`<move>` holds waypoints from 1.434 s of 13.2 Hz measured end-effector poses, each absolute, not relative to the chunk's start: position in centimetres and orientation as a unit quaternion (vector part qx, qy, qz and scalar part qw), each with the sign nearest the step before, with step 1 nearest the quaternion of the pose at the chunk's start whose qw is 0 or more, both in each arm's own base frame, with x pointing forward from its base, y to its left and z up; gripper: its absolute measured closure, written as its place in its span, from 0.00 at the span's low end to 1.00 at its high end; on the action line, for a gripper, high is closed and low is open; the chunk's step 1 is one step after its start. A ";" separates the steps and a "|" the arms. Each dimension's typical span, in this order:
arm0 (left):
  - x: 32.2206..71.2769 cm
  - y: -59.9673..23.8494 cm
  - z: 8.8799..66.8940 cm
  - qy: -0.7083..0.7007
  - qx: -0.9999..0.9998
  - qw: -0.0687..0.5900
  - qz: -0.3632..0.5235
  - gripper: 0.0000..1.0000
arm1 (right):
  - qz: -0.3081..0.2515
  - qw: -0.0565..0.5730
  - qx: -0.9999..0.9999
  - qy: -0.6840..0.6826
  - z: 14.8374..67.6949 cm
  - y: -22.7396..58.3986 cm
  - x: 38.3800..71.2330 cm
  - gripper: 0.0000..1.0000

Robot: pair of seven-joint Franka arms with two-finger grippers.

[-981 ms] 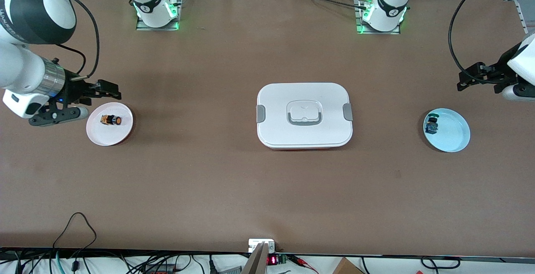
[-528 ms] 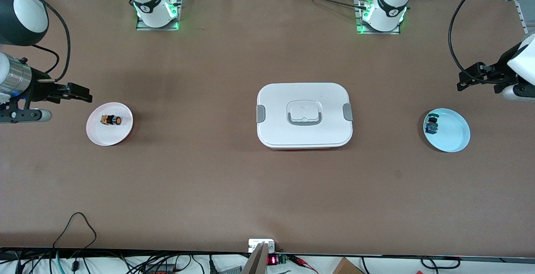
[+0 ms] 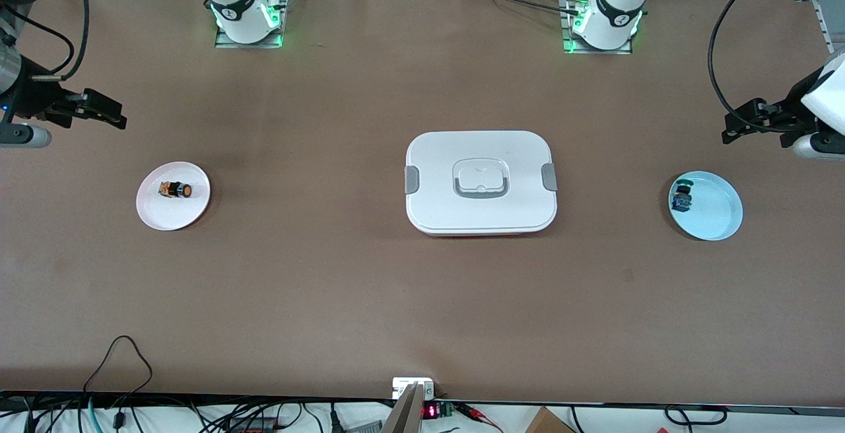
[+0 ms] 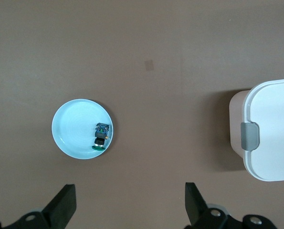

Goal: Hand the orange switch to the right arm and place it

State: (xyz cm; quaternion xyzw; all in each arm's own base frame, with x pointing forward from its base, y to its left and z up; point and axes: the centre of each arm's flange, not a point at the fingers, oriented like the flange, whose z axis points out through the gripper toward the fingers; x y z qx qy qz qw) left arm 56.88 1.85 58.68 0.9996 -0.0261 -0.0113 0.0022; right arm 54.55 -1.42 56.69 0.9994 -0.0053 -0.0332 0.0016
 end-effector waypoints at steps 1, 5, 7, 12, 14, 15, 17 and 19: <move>56.9 1.9 58.7 -0.026 1.000 0.002 -0.011 0.00 | -0.032 0.001 0.999 -0.004 56.4 -1.4 53.9 0.00; 56.9 1.9 58.7 -0.026 1.000 0.002 -0.011 0.00 | -0.028 0.001 1.000 0.006 56.3 -0.9 53.2 0.00; 56.9 1.9 58.7 -0.026 1.000 0.002 -0.011 0.00 | -0.025 0.001 0.999 0.019 56.4 -0.9 53.2 0.00; 56.9 1.9 58.7 -0.026 1.000 0.002 -0.011 0.00 | -0.017 0.001 1.000 0.020 57.6 -0.9 53.3 0.00; 56.9 1.9 58.7 -0.026 1.000 0.002 -0.011 0.00 | -0.010 0.001 1.000 0.020 58.4 -0.9 53.4 0.00; 56.9 1.9 58.7 -0.026 1.000 0.002 -0.011 0.00 | -0.006 0.001 1.000 0.020 58.8 -1.0 53.5 0.00; 56.9 1.9 58.7 -0.026 1.000 0.002 -0.011 0.00 | -0.001 0.001 1.000 0.019 59.3 -1.1 53.5 0.00; 56.9 1.9 58.7 -0.026 1.000 0.002 -0.011 0.00 | 0.002 0.001 1.000 0.019 59.6 -1.1 53.5 0.00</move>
